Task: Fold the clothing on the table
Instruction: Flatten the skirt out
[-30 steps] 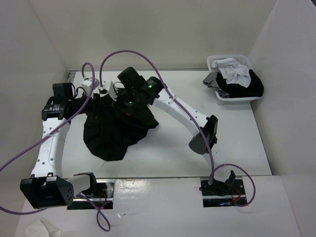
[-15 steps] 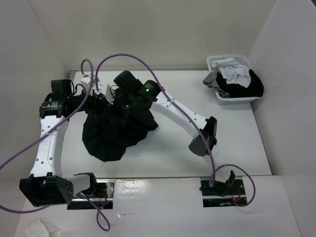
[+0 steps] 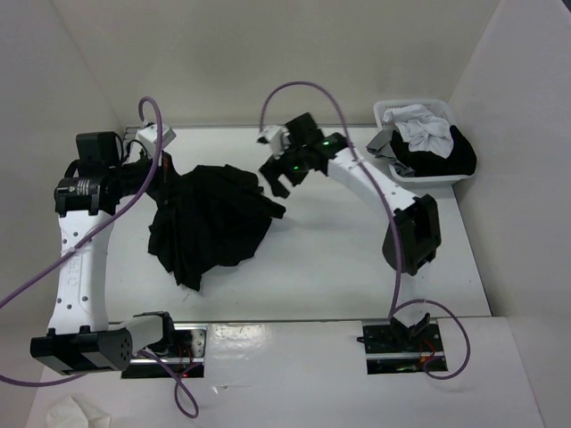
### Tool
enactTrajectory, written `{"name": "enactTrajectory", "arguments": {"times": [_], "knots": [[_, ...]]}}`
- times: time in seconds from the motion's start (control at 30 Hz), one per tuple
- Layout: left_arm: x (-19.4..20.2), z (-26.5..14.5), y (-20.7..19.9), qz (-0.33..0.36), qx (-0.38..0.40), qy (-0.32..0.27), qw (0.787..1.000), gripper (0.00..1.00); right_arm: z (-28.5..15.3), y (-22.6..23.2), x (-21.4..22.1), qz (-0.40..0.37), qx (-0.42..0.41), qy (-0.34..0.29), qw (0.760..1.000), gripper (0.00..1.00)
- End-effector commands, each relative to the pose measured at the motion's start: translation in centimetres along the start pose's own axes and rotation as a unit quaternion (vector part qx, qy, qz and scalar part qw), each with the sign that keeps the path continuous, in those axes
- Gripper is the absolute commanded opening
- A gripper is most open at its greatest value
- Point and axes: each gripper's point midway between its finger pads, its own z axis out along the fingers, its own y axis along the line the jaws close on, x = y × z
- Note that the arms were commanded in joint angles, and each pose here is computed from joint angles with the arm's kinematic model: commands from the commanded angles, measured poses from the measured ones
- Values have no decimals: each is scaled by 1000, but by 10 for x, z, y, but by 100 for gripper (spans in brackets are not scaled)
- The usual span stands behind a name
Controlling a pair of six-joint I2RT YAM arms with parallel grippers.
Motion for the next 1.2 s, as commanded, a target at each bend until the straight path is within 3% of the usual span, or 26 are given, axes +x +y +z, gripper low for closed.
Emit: {"name": "enactTrajectory", "arguments": {"times": [0.0, 0.27, 0.5, 0.67, 0.83, 1.17], "knots": [[-11, -8, -12, 26, 17, -11, 999, 0, -55, -58, -18, 36, 52, -94, 994, 99], [-24, -13, -9, 41, 17, 7, 999, 0, -55, -55, 35, 92, -67, -110, 987, 99], [-34, -23, -6, 47, -1, 19, 999, 0, -26, -4, 83, 34, -96, -52, 993, 99], [-33, -18, 3, 43, -7, 30, 999, 0, -33, 43, 59, -42, -96, -62, 993, 99], [-37, -18, 4, 47, -8, 28, 999, 0, -37, 64, 46, -72, -95, -69, 990, 99], [-41, -21, 6, 53, -20, 25, 998, 0, 8, 90, 43, -124, -82, -37, 988, 99]]}}
